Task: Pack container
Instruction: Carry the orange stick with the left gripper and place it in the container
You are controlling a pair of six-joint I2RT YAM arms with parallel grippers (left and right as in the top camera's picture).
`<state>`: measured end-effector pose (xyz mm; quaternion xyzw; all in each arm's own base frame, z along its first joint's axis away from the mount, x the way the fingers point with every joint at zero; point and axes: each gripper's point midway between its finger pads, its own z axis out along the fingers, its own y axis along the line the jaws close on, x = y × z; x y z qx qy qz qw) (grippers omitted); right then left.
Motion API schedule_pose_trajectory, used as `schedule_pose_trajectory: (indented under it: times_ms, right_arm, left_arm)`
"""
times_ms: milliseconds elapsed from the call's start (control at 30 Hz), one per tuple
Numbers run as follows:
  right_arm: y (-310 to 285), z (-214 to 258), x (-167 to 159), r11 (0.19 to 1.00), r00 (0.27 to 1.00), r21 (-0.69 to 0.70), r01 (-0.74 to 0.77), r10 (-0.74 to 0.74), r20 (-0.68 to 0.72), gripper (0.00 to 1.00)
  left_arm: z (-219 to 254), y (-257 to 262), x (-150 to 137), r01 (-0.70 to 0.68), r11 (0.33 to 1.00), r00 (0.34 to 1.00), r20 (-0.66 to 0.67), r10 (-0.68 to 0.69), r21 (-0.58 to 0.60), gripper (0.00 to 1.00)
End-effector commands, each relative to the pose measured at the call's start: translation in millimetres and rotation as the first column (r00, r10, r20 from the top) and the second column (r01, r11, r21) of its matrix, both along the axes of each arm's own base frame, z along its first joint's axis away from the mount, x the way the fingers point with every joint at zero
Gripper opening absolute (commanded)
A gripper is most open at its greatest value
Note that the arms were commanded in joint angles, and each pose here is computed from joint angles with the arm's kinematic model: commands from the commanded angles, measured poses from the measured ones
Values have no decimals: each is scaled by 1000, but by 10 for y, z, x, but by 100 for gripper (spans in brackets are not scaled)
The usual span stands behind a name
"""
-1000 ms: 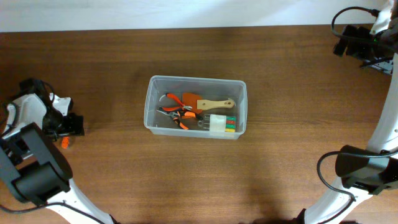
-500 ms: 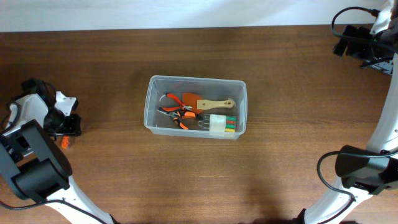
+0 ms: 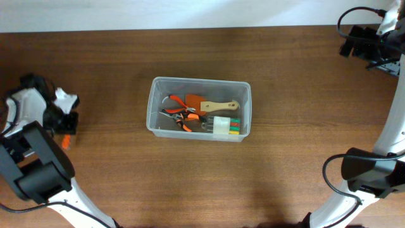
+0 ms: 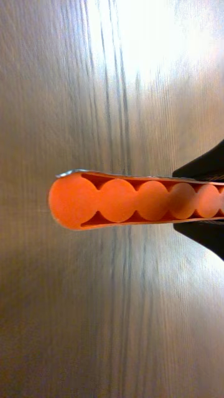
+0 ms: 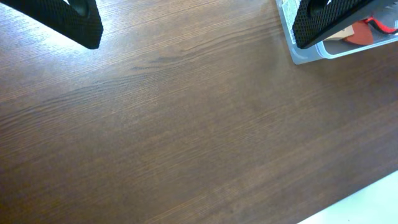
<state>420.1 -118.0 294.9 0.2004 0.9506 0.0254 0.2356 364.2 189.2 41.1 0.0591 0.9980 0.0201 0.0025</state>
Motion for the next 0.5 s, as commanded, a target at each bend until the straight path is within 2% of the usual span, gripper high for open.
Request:
schedule_pose_trajectory:
  times_ms: [0,100,167,267,367,433,467]
  right_arm:
    - [-8,-17,0,1000,1000,6,3,-3,-3,99]
    - [-8,-17,0,1000,1000,6,3,-3,-3,99]
    - [-8,-17,0,1000,1000,6,3,-3,-3,98]
    - [-8,-17,0,1000,1000,6,3,-3,-3,99]
    - [-8,-17,0,1000,1000,6,3,-3,-3,99]
    - [-8,-17,0,1000,1000,6,3,-3,-3,98]
    - [-8,-17,0,1000,1000,6,3,-3,-3,98]
  left_arm:
    - [900,-163,521,84,993,977,191,-99,86,2]
    - [1632,-623,805,181,978,922,328,-207,107,2]
    - [2044,-1081,934,278,956,857,424,-292,96,2]
    - [2373,-1830,957,464,882,747,495,-443,90,2]
    - [2346,-2503,865,628,772,652,476,-590,97,2]
    - [2192,-2932,753,751,653,558,430,-709,101,2]
    - [2082,-3167,668,820,563,484,399,-779,105,2]
